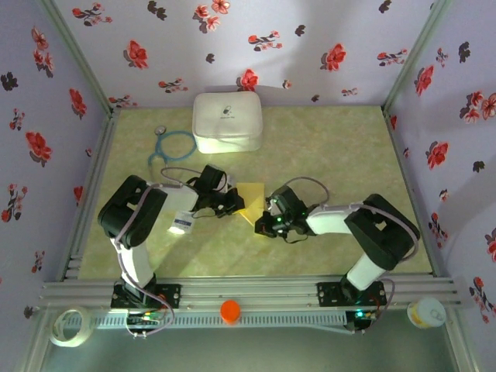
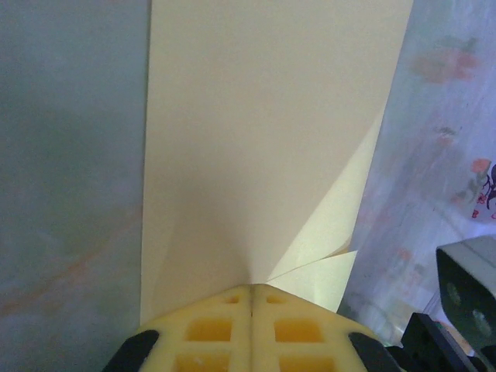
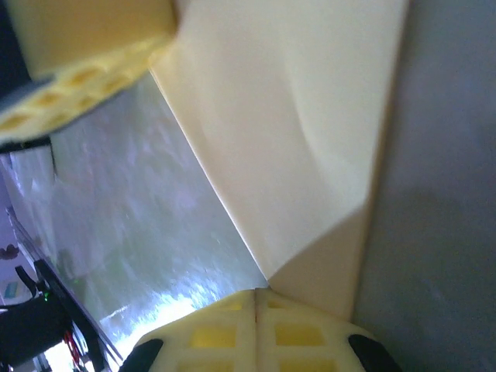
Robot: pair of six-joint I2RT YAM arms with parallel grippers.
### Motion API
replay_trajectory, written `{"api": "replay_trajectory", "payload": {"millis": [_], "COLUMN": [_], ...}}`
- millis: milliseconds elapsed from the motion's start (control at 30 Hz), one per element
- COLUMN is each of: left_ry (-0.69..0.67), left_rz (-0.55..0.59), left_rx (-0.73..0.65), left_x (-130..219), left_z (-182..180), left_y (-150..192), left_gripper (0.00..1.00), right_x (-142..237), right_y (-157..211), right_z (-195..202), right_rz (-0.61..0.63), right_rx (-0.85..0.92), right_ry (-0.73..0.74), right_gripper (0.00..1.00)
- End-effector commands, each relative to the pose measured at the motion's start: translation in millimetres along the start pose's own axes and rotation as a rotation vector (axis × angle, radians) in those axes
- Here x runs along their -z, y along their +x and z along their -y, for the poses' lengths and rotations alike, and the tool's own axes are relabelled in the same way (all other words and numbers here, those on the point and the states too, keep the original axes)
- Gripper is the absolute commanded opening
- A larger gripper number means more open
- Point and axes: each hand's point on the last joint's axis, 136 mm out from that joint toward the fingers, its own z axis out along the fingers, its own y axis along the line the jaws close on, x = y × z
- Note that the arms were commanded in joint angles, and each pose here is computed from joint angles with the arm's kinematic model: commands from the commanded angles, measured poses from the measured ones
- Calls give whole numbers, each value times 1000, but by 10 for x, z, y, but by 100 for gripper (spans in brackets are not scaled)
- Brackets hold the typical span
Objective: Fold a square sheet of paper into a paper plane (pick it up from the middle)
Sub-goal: Third fold the triangle at the center of the table.
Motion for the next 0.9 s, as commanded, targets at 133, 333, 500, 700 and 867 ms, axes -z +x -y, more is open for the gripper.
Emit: {"api": "replay_trajectory", "payload": {"millis": [133, 333, 500, 700, 867], "left_ry": [-119, -72, -45, -33, -29], "left_rz": [-31, 7, 58, 98, 127], "left_rx": [72, 94, 102, 51, 1], "left_x": [-77, -16, 21, 141, 269], "left_z": [-410, -254, -128, 31, 143], "left_y": [128, 139, 177, 153, 108], "left_gripper": [0, 0, 0, 6, 14], "right_x": [217, 567, 726, 655, 536], "right_y": [30, -275, -464, -545, -581], "right_z": [122, 111, 153, 31, -61], "right_rz": [52, 235, 329, 309, 265], "right_rx": [-4, 23, -9, -11, -11], "right_ry": [8, 109, 147, 96, 58], "right_gripper": [7, 18, 29, 33, 33]}}
